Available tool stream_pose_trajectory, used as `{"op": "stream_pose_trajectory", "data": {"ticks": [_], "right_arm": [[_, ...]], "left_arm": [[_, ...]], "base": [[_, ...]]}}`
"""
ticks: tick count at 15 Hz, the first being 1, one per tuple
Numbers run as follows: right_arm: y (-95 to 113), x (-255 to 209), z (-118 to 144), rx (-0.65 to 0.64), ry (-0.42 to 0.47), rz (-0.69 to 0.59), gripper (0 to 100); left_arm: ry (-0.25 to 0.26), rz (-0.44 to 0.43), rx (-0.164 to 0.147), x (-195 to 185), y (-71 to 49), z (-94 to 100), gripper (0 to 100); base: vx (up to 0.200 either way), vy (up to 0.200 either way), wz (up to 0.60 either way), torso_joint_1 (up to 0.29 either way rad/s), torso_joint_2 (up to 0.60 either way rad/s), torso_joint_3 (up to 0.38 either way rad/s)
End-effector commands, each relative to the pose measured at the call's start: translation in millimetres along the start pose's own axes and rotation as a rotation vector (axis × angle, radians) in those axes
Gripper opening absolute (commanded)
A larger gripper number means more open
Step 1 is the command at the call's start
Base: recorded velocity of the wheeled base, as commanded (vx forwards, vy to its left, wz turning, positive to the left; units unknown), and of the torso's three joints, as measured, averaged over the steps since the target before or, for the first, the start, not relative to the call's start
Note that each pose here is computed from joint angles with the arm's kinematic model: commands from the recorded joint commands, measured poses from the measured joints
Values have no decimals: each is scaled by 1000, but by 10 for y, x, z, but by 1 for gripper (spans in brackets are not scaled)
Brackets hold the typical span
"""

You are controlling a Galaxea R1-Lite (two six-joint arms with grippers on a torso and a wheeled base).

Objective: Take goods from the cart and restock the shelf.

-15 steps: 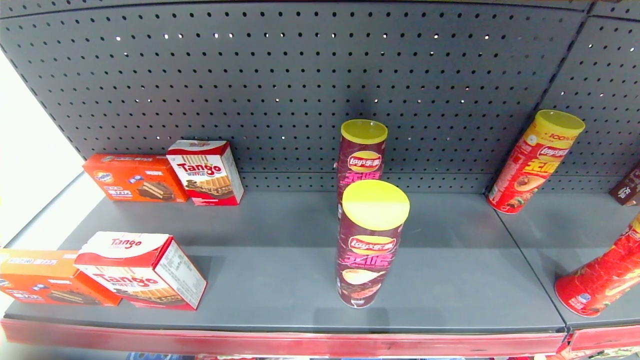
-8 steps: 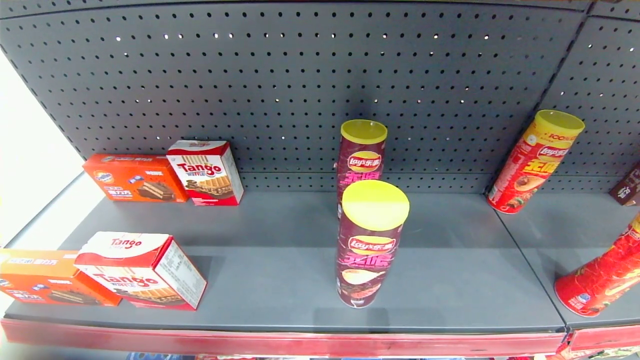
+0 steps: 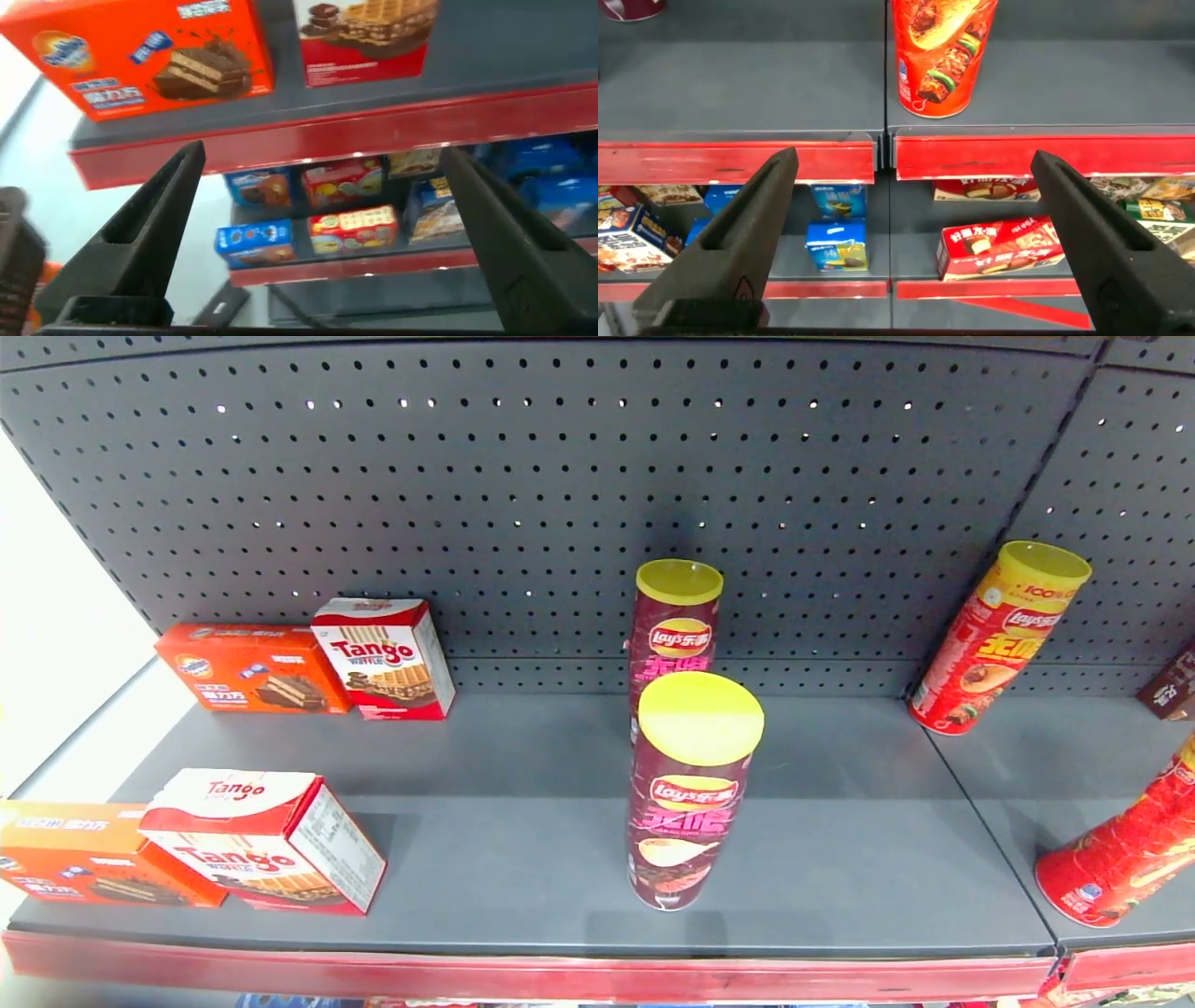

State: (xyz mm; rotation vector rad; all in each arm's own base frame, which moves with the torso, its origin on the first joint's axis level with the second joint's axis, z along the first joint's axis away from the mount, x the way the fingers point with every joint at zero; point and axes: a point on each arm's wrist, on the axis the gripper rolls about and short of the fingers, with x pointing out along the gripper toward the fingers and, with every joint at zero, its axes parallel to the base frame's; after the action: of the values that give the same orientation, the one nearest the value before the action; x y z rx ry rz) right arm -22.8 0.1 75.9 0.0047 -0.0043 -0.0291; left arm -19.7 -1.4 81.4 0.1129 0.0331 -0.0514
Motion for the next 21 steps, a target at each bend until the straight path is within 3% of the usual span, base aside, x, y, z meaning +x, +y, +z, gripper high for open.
{"op": "stream_pose_trajectory", "data": {"ticks": [1,5,7,8,9,10,11,12,13,14,15,16,17,18,19,20,21], "right_arm": [[0,0,0,0,0,2,100],[0,0,0,0,0,2,100],[0,0,0,0,0,0,100],[0,0,0,0,0,0,100],[0,0,0,0,0,0,100],[0,0,0,0,0,0,100],[0,0,0,0,0,0,100],[0,0,0,0,0,0,100],[0,0,0,0,0,0,100],[0,0,0,0,0,0,100],[0,0,2,0,-2,0,100],[0,0,0,0,0,0,100],[0,0,0,0,0,0,100],[0,0,0,0,0,0,100],[0,0,0,0,0,0,100],[0,0,0,0,0,0,100],[0,0,0,0,0,0,100]], "left_arm": [[-61,-15,-9,-47,-2,-3,100],[-72,-12,-102,-43,-2,-1,100],[-77,-21,-109,-43,-3,4,100],[-85,-68,-134,-42,-13,6,100],[-106,-106,-199,-37,-20,15,100],[-107,-110,-231,-37,-20,18,100],[-108,-116,-240,-38,-21,19,100],[-108,-114,-235,-38,-21,19,100],[-108,-113,-205,-39,-21,20,100],[-107,-108,-153,-37,-21,13,100],[-100,-61,3,-38,-14,7,100],[-92,8,37,-37,1,5,100],[-75,83,34,-33,17,-13,100],[-69,121,-4,-34,26,-17,100],[-64,144,-66,-35,32,-21,100],[-61,124,-93,-33,27,-29,100],[-29,84,-84,-30,14,-64,100]], "base": [[0,0,0,0,0,0],[0,0,0,0,0,0],[0,0,0,0,0,0],[0,0,0,0,0,0],[0,0,0,0,0,0],[0,0,0,0,0,0],[0,0,0,0,0,0],[0,0,0,0,0,0],[0,0,0,0,0,0],[0,0,0,0,0,0],[0,0,0,0,0,0],[0,0,0,0,0,0],[0,0,0,0,0,0],[0,0,0,0,0,0],[0,0,0,0,0,0],[0,0,0,0,0,0],[0,0,0,0,0,0]]}}
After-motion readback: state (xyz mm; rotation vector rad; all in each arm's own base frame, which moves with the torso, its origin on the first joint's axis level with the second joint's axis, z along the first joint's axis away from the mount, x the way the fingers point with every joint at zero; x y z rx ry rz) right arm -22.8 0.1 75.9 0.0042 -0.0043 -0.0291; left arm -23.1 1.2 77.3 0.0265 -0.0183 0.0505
